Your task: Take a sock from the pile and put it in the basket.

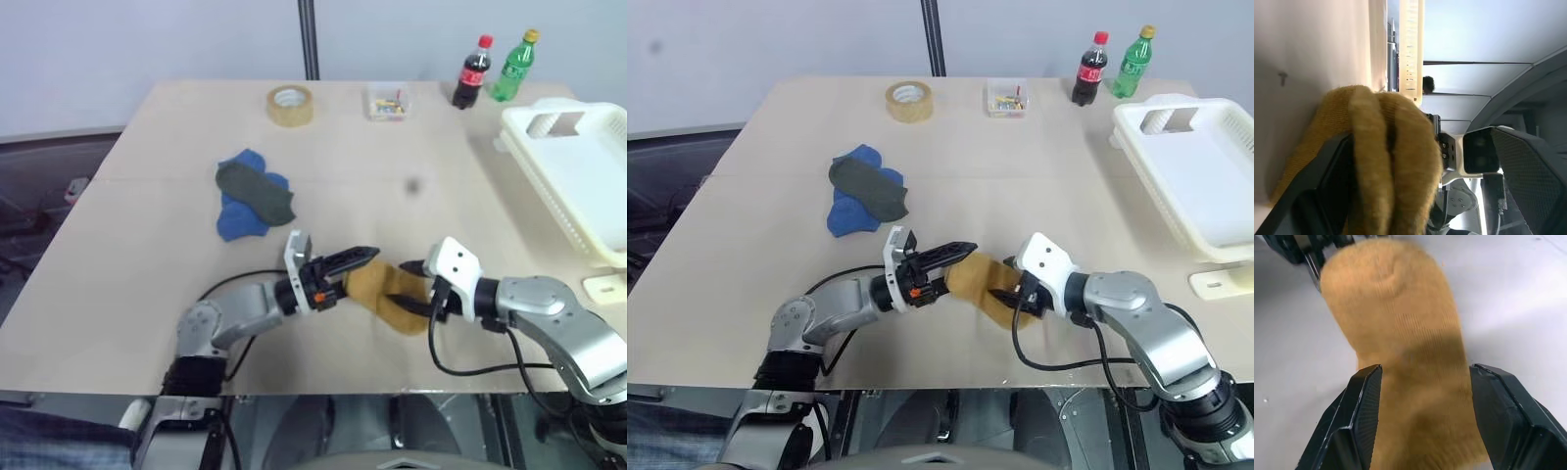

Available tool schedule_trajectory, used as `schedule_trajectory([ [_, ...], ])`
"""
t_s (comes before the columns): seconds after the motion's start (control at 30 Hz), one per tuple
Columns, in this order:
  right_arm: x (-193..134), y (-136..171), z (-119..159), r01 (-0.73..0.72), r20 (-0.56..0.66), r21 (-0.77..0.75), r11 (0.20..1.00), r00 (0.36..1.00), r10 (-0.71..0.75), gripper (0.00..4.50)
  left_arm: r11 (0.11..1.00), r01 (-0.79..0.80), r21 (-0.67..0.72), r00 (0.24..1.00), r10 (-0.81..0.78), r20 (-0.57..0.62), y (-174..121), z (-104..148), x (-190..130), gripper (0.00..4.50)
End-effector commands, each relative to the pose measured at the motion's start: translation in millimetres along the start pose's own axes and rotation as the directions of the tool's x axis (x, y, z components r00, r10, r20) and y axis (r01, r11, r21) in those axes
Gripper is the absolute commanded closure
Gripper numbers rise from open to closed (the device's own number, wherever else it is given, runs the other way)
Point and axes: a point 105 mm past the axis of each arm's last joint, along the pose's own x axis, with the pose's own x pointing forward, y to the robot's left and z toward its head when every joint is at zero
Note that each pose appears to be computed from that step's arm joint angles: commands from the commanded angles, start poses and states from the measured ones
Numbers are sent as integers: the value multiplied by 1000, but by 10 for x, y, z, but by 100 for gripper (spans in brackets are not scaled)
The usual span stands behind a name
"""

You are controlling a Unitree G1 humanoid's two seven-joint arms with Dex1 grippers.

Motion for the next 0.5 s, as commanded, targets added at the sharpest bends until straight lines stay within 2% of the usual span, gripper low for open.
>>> schedule_trajectory([
  [0.03,-197,-85,14,43,-12,-23,999,999,-43,154,999,42,23,999,-43,19,-100,27,-60,6],
  [0.1,-228,-95,-67,52,-46,-7,999,998,-52,154,999,45,26,999,-45,20,-109,19,-61,6],
  [0.2,-112,-55,-223,54,-86,27,998,995,-51,154,998,58,22,998,-59,36,-123,30,-54,6],
  [0.3,7,-62,-264,67,-89,33,997,994,-64,154,997,77,23,996,-78,42,-153,50,-42,6],
  [0.43,100,-113,-190,93,-50,20,995,995,-92,154,996,87,14,996,-88,9,-160,9,23,6],
  [0.5,0,-165,-61,110,-4,25,994,994,-110,154,999,54,4,998,-53,-36,-103,-60,75,6],
])
